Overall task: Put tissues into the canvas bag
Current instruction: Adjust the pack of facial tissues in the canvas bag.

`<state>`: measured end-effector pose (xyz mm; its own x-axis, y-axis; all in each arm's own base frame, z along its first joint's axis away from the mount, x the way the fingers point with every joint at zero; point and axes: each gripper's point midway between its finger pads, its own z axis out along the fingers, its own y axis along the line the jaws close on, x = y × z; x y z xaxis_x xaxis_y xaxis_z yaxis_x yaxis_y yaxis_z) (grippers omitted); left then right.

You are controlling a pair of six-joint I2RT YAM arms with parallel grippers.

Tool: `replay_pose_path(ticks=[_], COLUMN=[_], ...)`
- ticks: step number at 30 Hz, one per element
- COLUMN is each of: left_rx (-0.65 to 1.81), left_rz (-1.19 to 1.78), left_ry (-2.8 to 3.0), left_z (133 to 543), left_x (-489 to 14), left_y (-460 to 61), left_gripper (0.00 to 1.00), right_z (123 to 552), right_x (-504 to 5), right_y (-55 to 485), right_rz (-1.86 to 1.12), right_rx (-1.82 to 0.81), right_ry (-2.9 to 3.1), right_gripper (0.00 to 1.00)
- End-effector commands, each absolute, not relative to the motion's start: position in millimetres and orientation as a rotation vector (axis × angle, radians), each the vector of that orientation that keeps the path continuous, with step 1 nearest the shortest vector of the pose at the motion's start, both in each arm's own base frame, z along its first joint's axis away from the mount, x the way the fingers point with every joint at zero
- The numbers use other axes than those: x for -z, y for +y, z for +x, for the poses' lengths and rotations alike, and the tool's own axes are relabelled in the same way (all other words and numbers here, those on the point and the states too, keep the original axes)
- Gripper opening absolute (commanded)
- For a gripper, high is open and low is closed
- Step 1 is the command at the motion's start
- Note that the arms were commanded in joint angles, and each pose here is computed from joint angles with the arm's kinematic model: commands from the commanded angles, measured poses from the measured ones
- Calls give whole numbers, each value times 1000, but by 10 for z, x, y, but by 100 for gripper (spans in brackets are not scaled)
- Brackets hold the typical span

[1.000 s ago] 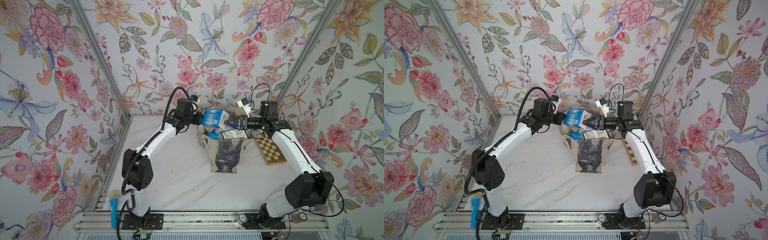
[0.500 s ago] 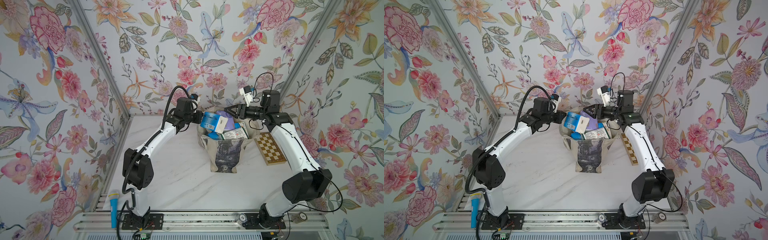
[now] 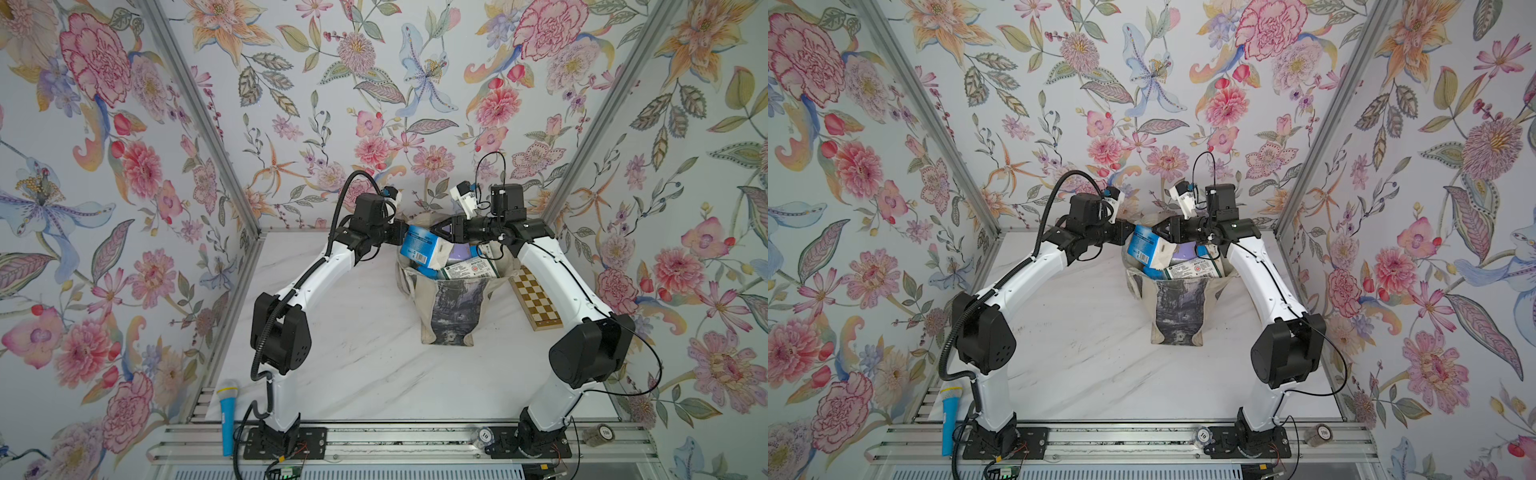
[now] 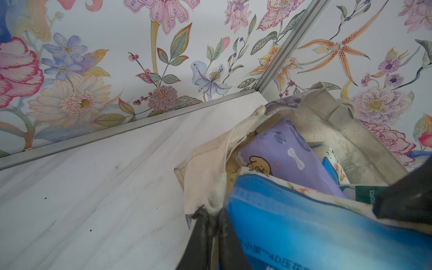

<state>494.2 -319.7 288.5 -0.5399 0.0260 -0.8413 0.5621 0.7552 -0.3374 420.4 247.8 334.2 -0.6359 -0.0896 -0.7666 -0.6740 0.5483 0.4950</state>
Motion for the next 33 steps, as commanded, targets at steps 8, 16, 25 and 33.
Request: replay_pose_path(ticks=[8,16,25,33], left_rx=[774,770,758,743], left_rz=[453,451,447,442], left_ry=[2016,2014,2011,2007], left_z=[5031,5036,5037,5032], left_x=[-2966,-2990,-3007,-3025], left_y=[-3272,-3263,-3244,-3199], left_gripper=[13,13,17,39], right_z=[3675,3654,3879,3710], right_x=[-2866,-2636,-2891,-3740], right_y=[2581,2520,2307,2459], right_rz=[-793,-782,-668,-738], right_rx=[-961,-897,-856,-1010], right_ry=[2287,2391,2348,1977], right_gripper=[34,33,38,57])
